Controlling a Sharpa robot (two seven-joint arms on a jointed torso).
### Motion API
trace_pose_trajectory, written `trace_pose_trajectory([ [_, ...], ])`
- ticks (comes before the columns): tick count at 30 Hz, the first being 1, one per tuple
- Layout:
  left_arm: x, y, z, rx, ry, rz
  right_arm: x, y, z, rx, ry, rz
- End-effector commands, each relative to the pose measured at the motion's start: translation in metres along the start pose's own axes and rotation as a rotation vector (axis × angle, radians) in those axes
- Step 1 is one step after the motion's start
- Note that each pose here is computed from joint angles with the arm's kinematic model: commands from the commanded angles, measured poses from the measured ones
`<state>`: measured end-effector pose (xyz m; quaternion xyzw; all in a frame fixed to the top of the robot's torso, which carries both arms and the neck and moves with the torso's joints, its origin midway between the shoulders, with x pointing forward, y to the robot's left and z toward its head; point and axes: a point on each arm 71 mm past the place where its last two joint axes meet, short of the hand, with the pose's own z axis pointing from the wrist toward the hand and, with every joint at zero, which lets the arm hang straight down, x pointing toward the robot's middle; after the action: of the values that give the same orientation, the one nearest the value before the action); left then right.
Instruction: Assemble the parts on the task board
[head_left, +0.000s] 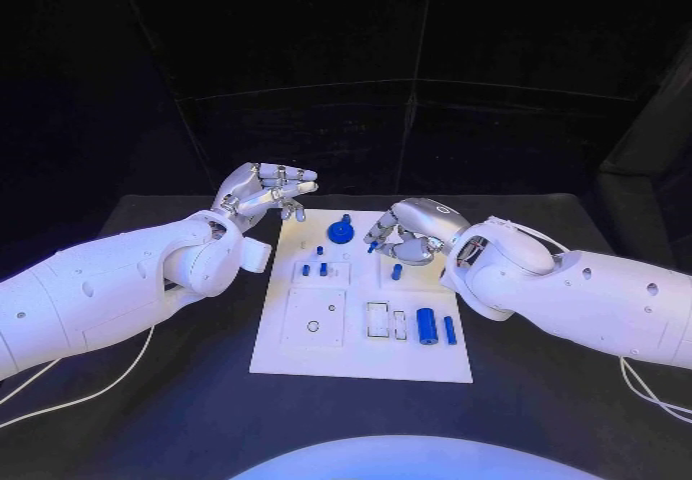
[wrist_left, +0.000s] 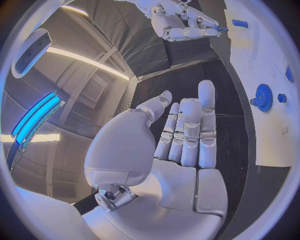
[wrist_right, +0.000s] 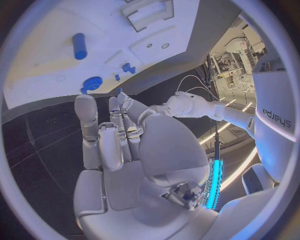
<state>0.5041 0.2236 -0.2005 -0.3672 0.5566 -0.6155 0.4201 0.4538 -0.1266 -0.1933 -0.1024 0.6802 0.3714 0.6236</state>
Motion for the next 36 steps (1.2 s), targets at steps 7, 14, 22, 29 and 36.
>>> trace_pose_trajectory([
  [7, 0.0049, -0.001, 0.0021, 0.008, 0.014, -0.013, 0.018, 0.031, 0.021, -0.098, 0.032, 0.014],
  [14, 0.0076, -0.0014, 0.0025, 0.009, 0.019, -0.016, 0.042, 0.04, 0.026, -0.121, 0.086, 0.007],
  [22, 0.0091, -0.0016, 0.0028, 0.01, 0.02, -0.017, 0.067, 0.041, 0.025, -0.122, 0.151, -0.014],
  [29, 0.0112, -0.0014, 0.0039, 0.01, 0.025, -0.019, 0.078, 0.044, 0.025, -0.123, 0.193, -0.023],
  [36, 0.0113, -0.0012, 0.004, 0.008, 0.025, -0.02, 0.083, 0.045, 0.025, -0.12, 0.215, -0.028],
])
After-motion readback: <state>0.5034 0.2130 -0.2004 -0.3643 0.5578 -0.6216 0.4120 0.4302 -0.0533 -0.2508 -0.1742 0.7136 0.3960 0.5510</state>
